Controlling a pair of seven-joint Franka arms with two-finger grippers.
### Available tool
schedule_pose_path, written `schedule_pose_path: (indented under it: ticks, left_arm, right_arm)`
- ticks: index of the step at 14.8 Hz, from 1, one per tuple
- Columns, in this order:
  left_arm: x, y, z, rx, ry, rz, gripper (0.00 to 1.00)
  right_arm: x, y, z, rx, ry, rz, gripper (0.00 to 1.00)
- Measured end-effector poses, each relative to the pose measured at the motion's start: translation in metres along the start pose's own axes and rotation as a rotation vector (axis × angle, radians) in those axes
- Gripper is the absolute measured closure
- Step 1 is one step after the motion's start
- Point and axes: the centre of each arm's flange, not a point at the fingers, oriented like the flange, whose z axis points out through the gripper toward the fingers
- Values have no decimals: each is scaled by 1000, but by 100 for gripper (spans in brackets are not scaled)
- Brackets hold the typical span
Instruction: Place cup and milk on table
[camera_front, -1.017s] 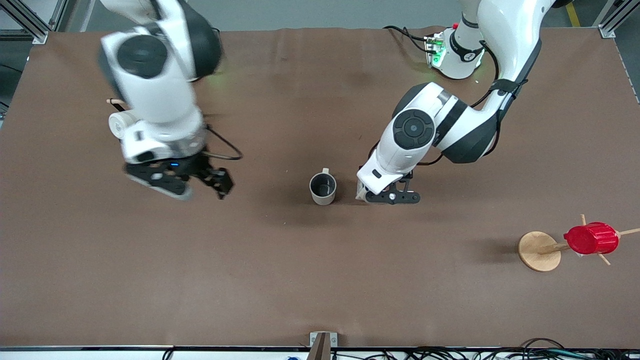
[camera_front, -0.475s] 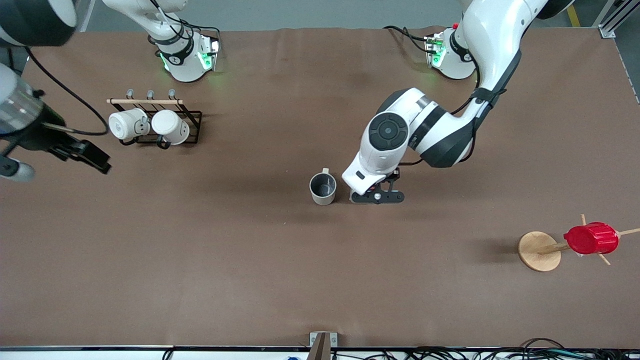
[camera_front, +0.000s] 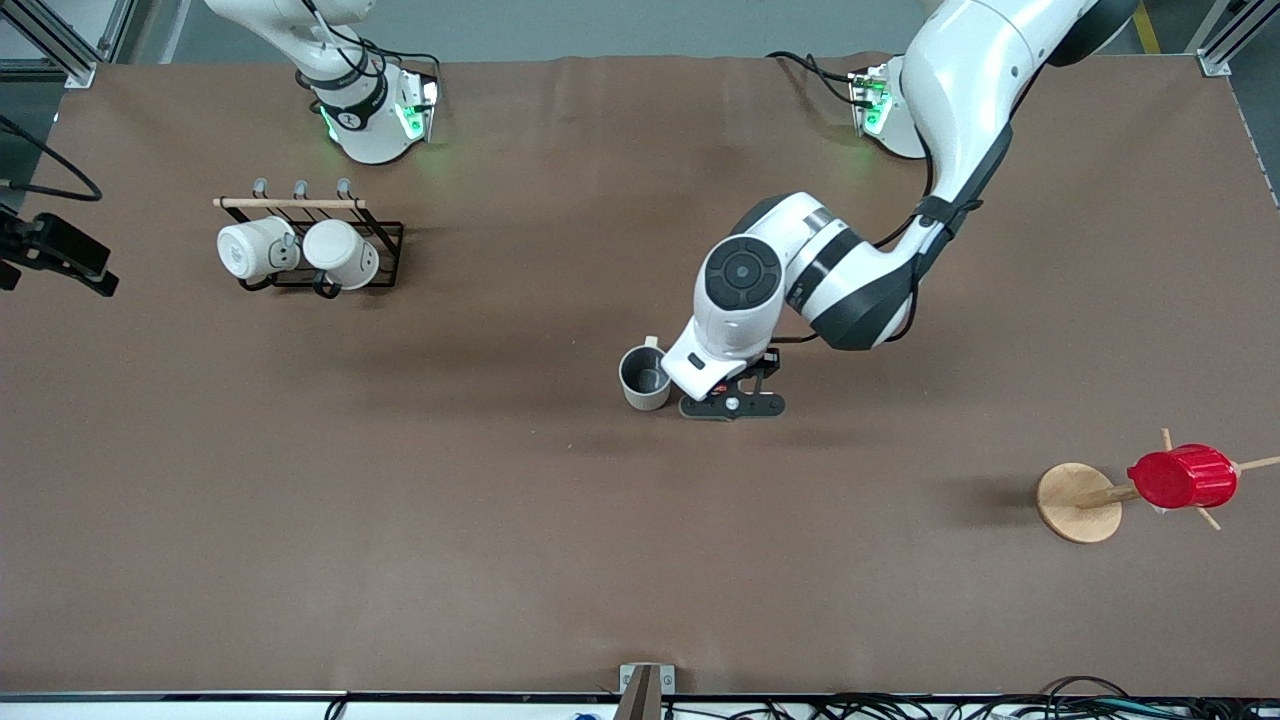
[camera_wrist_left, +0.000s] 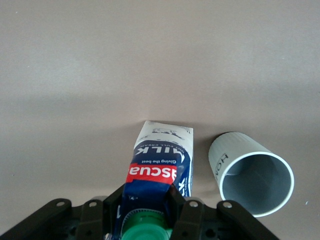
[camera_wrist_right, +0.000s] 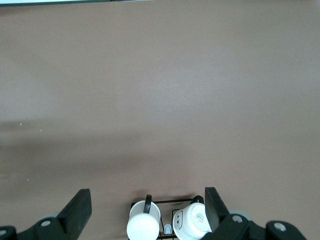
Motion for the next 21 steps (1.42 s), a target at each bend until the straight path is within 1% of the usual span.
schedule_pose_path:
  ticks: [3, 5, 12, 14, 15, 16, 17, 18, 19, 21]
  left_arm:
    - [-6, 11, -1, 1, 4, 14, 72]
    - [-7, 12, -2, 0, 6, 16, 72]
    - [-2, 6, -2, 3, 6, -27, 72]
    - [-2, 6, -2, 5, 3, -35, 70]
    - [-3, 5, -2, 8, 1, -38, 67]
    - [-3, 5, -1, 9, 0, -38, 67]
    - [-3, 5, -1, 10, -1, -39, 64]
    - [-3, 5, -1, 10, -1, -39, 64]
    - [-3, 5, -1, 10, -1, -39, 59]
    - [-3, 5, -1, 14, 4, -37, 40]
  right_arm:
    - [-2, 2, 8, 0, -32, 40, 0]
    - [-2, 3, 11, 1, -40, 53, 0]
    - [-2, 2, 13, 8, -49, 65, 0]
    - [-2, 2, 13, 8, -49, 67, 0]
    - [-2, 2, 13, 9, -49, 68, 0]
    - [-2, 2, 13, 10, -49, 67, 0]
    - [-2, 1, 13, 10, -49, 67, 0]
    - [-3, 2, 13, 11, -50, 68, 0]
    - [-3, 2, 13, 10, -52, 68, 0]
    - [-3, 2, 14, 10, -58, 69, 0]
